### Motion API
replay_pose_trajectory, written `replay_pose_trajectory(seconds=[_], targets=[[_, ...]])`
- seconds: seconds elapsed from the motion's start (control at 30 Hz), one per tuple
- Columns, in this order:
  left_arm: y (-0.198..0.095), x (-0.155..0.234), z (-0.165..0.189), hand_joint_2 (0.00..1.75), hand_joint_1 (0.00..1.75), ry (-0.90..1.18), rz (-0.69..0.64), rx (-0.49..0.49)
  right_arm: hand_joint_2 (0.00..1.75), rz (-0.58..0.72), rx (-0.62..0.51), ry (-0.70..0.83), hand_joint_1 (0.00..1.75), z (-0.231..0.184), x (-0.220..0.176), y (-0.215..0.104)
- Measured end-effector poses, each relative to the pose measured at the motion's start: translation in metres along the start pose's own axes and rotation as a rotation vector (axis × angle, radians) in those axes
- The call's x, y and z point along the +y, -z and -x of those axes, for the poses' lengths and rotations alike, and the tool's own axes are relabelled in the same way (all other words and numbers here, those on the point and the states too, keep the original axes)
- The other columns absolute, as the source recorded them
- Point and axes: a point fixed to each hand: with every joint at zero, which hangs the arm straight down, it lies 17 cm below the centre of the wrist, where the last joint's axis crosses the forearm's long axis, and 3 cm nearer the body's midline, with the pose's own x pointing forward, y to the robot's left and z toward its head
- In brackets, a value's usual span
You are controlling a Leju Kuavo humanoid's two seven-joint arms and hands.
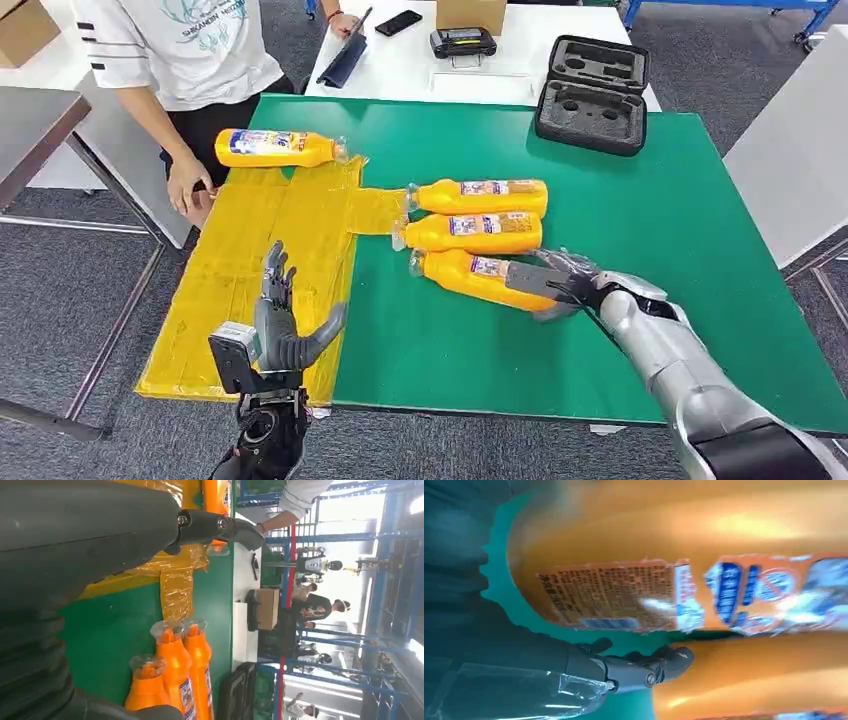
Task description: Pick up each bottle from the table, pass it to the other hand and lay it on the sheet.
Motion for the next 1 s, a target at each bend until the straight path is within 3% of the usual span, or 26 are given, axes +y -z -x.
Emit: replay_pose_trajectory(seconds=[0.37, 0.43, 0.57, 0.67, 0.7, 0.8, 1.0], targets=[[-0.001, -0.001, 0.001, 1.75, 0.00, -0.005, 0.007, 0.003, 1.75, -0.091, -0.056, -0.065, 0.02, -0.022, 0.009, 0.002], [-0.003, -0.001, 0.002, 1.75, 0.00, -0.004, 0.007, 0.008, 1.75, -0.107, -0.062, -0.079, 0.17, -0.024, 0.011, 0.002], [-0.006, -0.002, 0.005, 1.75, 0.00, -0.005, 0.010, 0.016, 1.75, -0.134, -0.065, -0.101, 0.89, -0.024, 0.015, 0.000], [-0.006, -0.003, 0.005, 1.75, 0.00, -0.007, 0.017, 0.018, 1.75, -0.145, -0.064, -0.109, 1.27, -0.023, 0.016, 0.000], [-0.006, -0.003, 0.006, 1.75, 0.00, -0.005, 0.018, 0.018, 1.75, -0.145, -0.062, -0.110, 1.27, -0.023, 0.016, 0.000], [-0.006, -0.003, 0.007, 1.75, 0.00, -0.006, 0.021, 0.019, 1.75, -0.149, -0.050, -0.118, 1.50, -0.022, 0.017, 0.001], [-0.007, -0.003, 0.008, 1.75, 0.00, -0.005, 0.022, 0.025, 1.75, -0.152, -0.039, -0.128, 1.54, -0.018, 0.020, 0.001]])
